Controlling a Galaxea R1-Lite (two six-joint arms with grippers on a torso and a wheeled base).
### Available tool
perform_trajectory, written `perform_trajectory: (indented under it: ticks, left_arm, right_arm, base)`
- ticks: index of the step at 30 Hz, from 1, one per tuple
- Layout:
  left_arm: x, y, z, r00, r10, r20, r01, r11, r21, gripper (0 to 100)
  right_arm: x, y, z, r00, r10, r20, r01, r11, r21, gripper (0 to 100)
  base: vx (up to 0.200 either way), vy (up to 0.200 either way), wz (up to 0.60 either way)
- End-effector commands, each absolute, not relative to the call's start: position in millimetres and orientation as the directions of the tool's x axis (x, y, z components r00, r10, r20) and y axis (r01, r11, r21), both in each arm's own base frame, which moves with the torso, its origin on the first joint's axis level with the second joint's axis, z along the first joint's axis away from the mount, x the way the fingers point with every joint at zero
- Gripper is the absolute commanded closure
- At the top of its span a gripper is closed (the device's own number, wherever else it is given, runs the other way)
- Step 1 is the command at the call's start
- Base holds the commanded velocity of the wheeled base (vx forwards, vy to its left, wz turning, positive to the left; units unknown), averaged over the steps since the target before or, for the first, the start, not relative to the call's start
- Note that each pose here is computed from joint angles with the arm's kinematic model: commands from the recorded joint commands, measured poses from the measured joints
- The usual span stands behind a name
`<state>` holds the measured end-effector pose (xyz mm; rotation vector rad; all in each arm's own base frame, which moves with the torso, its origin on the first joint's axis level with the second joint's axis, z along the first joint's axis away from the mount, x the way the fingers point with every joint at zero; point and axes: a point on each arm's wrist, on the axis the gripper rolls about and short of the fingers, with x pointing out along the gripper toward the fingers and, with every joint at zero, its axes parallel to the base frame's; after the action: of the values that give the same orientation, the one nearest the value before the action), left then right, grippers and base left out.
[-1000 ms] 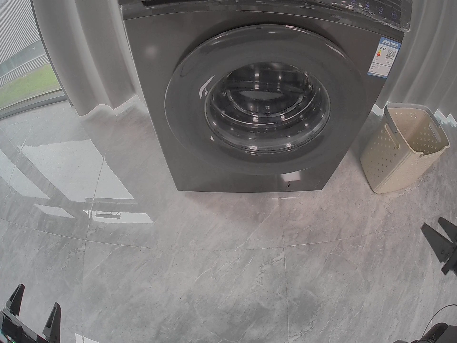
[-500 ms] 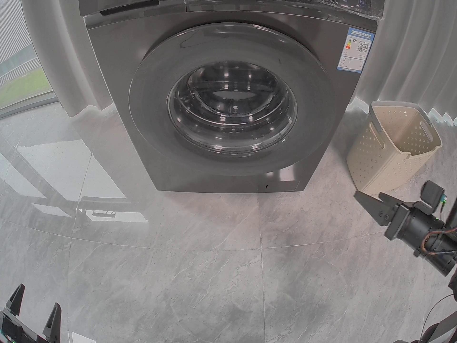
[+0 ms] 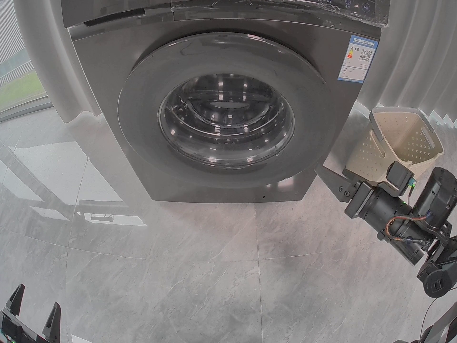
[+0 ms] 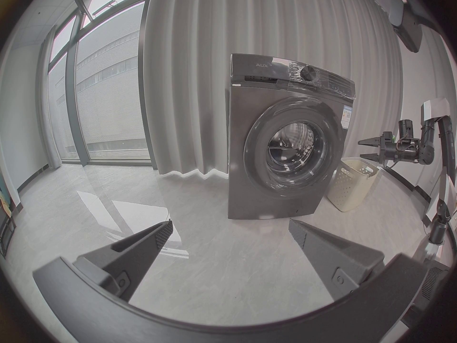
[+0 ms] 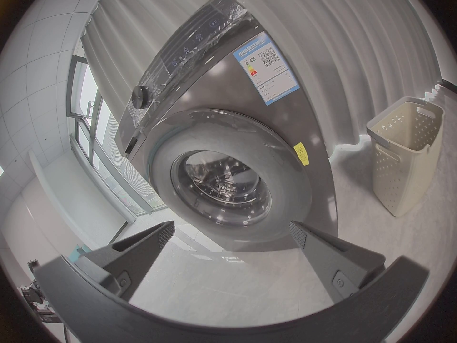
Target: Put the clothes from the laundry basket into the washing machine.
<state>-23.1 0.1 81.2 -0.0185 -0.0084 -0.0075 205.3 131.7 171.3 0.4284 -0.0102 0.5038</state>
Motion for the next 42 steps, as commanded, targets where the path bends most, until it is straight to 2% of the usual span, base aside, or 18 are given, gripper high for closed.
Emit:
perform_trajectory:
  ticks: [1, 14, 19, 33, 42]
  left_arm:
    - [-22, 0, 76, 1.000, -0.008, 0.000, 0.008, 1.000, -0.018, 0]
    - [-22, 0, 76, 1.000, -0.006, 0.002, 0.006, 1.000, -0.018, 0]
    - [-22, 0, 76, 1.000, -0.006, 0.002, 0.006, 1.000, -0.021, 0]
    - [-22, 0, 76, 1.000, -0.008, 0.000, 0.008, 1.000, -0.023, 0]
    - [-22, 0, 76, 1.000, -0.008, 0.000, 0.008, 1.000, -0.023, 0]
  right_arm:
    - [215, 141, 174, 0.877, 0.461, 0.132, -0.473, 0.787, 0.396, 0]
    - [214, 144, 180, 0.869, 0.470, 0.158, -0.491, 0.774, 0.399, 0]
    - [215, 142, 186, 0.868, 0.455, 0.200, -0.496, 0.771, 0.400, 0]
    - [206, 139, 184, 0.864, 0.465, 0.191, -0.501, 0.769, 0.396, 0]
    - [171, 134, 161, 0.840, 0.537, 0.085, -0.526, 0.763, 0.377, 0]
  base:
    - [0.200, 0.000, 0.00]
    - [0.200, 0.000, 0.00]
    - [0.000, 0.000, 0.00]
    - [0.000, 0.000, 0.00]
    - [0.000, 0.000, 0.00]
